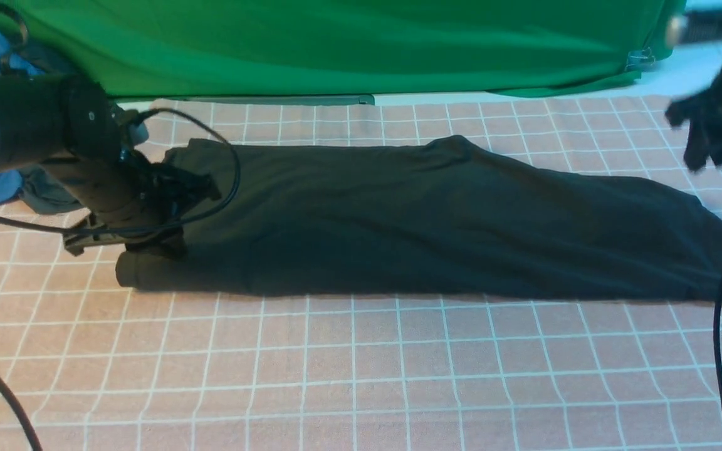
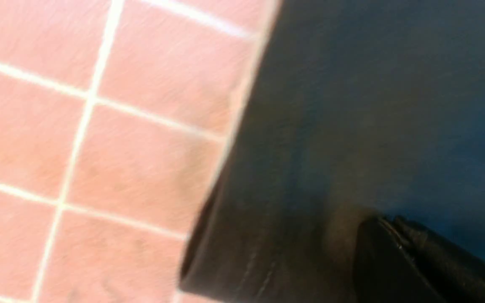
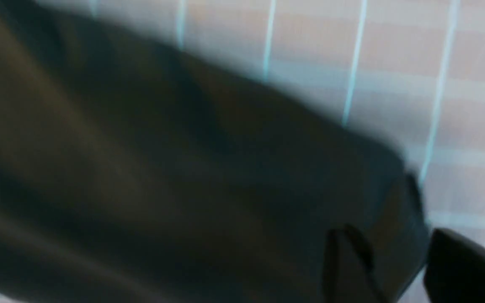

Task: Fold a long-sleeved shirt over a pink coffee tablecloth.
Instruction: 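Pull the folded dark garment lengthwise by its ends to straighten it flat on the table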

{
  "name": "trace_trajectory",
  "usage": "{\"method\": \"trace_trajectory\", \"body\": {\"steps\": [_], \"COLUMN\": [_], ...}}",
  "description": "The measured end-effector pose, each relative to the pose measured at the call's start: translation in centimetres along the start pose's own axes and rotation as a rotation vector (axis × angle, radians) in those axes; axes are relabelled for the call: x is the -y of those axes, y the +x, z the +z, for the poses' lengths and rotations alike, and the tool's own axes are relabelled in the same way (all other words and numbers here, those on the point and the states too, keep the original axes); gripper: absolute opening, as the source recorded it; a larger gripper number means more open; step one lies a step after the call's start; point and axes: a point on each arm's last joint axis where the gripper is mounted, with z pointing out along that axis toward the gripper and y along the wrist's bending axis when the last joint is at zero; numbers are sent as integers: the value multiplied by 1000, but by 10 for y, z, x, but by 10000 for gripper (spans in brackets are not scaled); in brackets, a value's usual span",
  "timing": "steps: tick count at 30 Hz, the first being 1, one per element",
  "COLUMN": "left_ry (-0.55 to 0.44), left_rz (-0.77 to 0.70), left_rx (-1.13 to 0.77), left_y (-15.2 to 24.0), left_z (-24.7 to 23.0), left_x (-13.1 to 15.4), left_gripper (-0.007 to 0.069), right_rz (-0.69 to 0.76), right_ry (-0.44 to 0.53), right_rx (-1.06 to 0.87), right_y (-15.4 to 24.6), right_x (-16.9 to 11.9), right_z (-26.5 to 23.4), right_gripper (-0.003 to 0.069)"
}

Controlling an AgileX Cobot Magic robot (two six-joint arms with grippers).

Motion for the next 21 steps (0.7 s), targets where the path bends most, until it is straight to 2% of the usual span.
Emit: {"method": "trace_trajectory", "body": {"steps": [6, 8, 15, 21], "left_ry": [-49, -63, -59, -10], "left_rz": [20, 24, 26, 26], "left_rx": [-33, -37, 22, 152], "left_y": [8, 10, 6, 2], "left_z": [9, 11, -2, -50], "left_x": [-10, -12, -12, -10], "left_gripper": [13, 13, 13, 13], "right_rz": [68, 93, 113, 122], "right_ry": [7, 14, 23, 6], "right_rx": [-67, -55, -60, -96], "right_y": [18, 19, 16, 16], "right_x": [21, 29, 40, 40], "right_z": [24, 25, 48, 73], "right_gripper": [578, 619, 644, 622]}}
